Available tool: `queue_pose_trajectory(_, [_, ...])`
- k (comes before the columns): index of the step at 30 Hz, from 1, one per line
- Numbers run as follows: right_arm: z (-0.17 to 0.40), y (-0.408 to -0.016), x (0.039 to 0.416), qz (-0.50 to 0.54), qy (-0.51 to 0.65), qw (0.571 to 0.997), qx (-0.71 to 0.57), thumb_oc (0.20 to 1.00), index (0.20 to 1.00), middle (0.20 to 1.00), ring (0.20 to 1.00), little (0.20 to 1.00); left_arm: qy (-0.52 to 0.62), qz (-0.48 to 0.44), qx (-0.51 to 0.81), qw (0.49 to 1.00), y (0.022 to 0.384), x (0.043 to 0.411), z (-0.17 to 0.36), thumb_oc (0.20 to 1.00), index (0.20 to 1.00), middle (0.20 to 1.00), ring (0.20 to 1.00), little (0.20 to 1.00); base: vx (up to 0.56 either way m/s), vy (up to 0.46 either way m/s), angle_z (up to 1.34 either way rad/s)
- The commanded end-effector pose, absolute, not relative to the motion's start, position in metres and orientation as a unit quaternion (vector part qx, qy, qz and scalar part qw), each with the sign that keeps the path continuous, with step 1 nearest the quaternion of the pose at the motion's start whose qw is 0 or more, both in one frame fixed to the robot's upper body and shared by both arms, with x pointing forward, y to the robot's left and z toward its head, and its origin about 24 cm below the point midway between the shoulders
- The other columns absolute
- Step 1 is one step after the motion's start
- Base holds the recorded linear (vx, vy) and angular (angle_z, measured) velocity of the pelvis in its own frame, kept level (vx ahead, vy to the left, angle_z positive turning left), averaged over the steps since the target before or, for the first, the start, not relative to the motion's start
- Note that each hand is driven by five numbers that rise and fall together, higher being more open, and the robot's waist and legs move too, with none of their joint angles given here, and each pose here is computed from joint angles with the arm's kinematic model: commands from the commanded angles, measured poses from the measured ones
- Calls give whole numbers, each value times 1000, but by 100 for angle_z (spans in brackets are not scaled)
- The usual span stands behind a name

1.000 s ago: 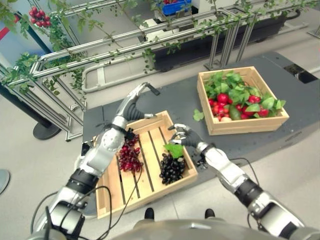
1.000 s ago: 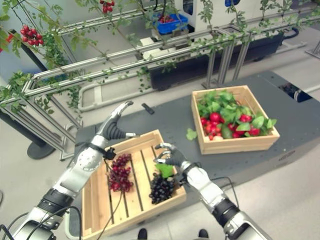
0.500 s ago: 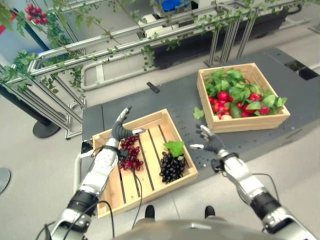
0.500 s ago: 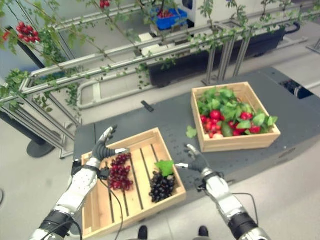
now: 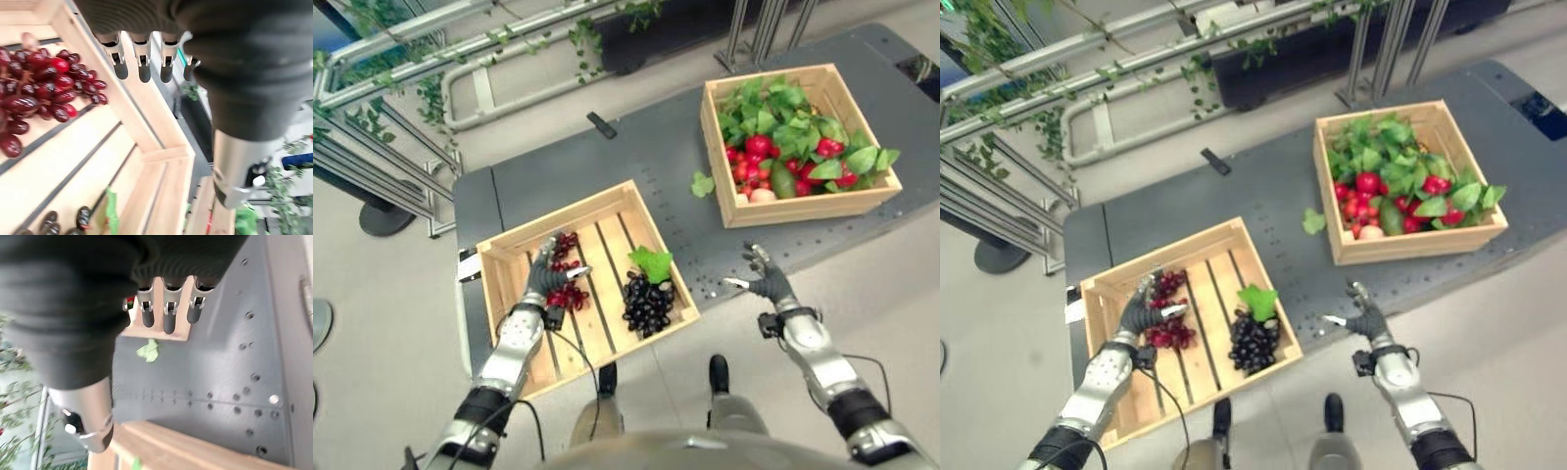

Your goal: Pick up the fruits from the basket on one side to the basket on the other side

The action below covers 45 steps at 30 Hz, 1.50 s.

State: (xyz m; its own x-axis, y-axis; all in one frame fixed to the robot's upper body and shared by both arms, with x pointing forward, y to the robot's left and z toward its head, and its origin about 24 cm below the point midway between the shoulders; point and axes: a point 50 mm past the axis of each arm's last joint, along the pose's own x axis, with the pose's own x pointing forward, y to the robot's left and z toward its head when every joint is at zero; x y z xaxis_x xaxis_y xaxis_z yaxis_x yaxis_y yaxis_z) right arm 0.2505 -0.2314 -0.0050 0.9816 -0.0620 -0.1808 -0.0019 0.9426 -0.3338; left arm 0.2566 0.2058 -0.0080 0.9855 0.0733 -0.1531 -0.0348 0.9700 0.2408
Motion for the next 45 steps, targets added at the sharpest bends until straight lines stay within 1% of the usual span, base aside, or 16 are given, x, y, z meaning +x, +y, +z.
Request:
queue_pose_trajectory(1, [22,-231,264,-33,13,986,-160,1000,1000,1000,1000,1000,38,86,119,988,227,275,10,1000,1000,1000,1000,1000,-48,25,-5])
queue_pose_trajectory(9, [20,-231,263,-44,14,987,-156,1000,1000,1000,1000,1000,78,178,144,970,261,283,4,1000,1000,1000,1000,1000,-66,35,-8])
queue_pose_trajectory(10, [18,-230,261,-42,19,987,-154,1000,1000,1000,1000,1000,81,203,155,963,271,287,8,1000,1000,1000,1000,1000,-58,32,-4])
queue_pose_trajectory(12, [17,-229,261,-40,18,988,-151,1000,1000,1000,1000,1000,80,209,160,961,275,289,11,1000,1000,1000,1000,1000,-26,12,-2])
queue_pose_trajectory(15, [15,-227,259,-33,20,989,-143,1000,1000,1000,1000,1000,83,246,187,947,296,292,20,1000,1000,1000,1000,1000,-17,41,-5])
queue_pose_trajectory(16, [15,-227,259,-33,20,989,-143,1000,1000,1000,1000,1000,83,246,187,947,296,292,20,1000,1000,1000,1000,1000,-12,25,-7])
queue_pose_trajectory(18, [14,-224,257,-25,19,990,-138,1000,1000,1000,1000,1000,95,268,209,936,314,293,25,1000,1000,1000,1000,1000,-20,33,-5])
queue_pose_trajectory(21, [15,-219,257,-12,15,991,-134,1000,1000,1000,1000,1000,97,289,227,925,328,297,36,1000,1000,1000,1000,1000,-13,16,-3])
queue_pose_trajectory(24, [16,-216,258,-4,10,992,-129,1000,1000,1000,1000,1000,102,297,245,917,336,301,43,1000,1000,1000,1000,1000,-15,3,0])
queue_pose_trajectory(25, [16,-209,258,11,6,992,-123,1000,1000,1000,1000,1000,112,310,264,906,347,306,53,1000,1000,1000,1000,1000,0,0,0])
queue_pose_trajectory(30, [20,-204,259,22,-5,993,-117,1000,1000,1000,1000,1000,111,316,297,894,356,313,69,1000,1000,1000,1000,1000,-20,3,-1])
queue_pose_trajectory(33, [24,-200,258,32,-17,993,-108,1000,1000,1000,1000,1000,115,337,332,874,370,314,84,1000,1000,1000,1000,1000,-12,-4,1])
queue_pose_trajectory(40, [31,-194,259,45,-33,994,-94,1000,1000,1000,1000,1000,138,336,312,878,376,311,82,1000,1000,1000,1000,1000,0,0,0])
queue_pose_trajectory(45, [36,-194,258,46,-43,994,-85,1000,1000,1000,1000,1000,139,323,280,893,369,316,79,1000,1000,1000,1000,1000,-28,-11,1])
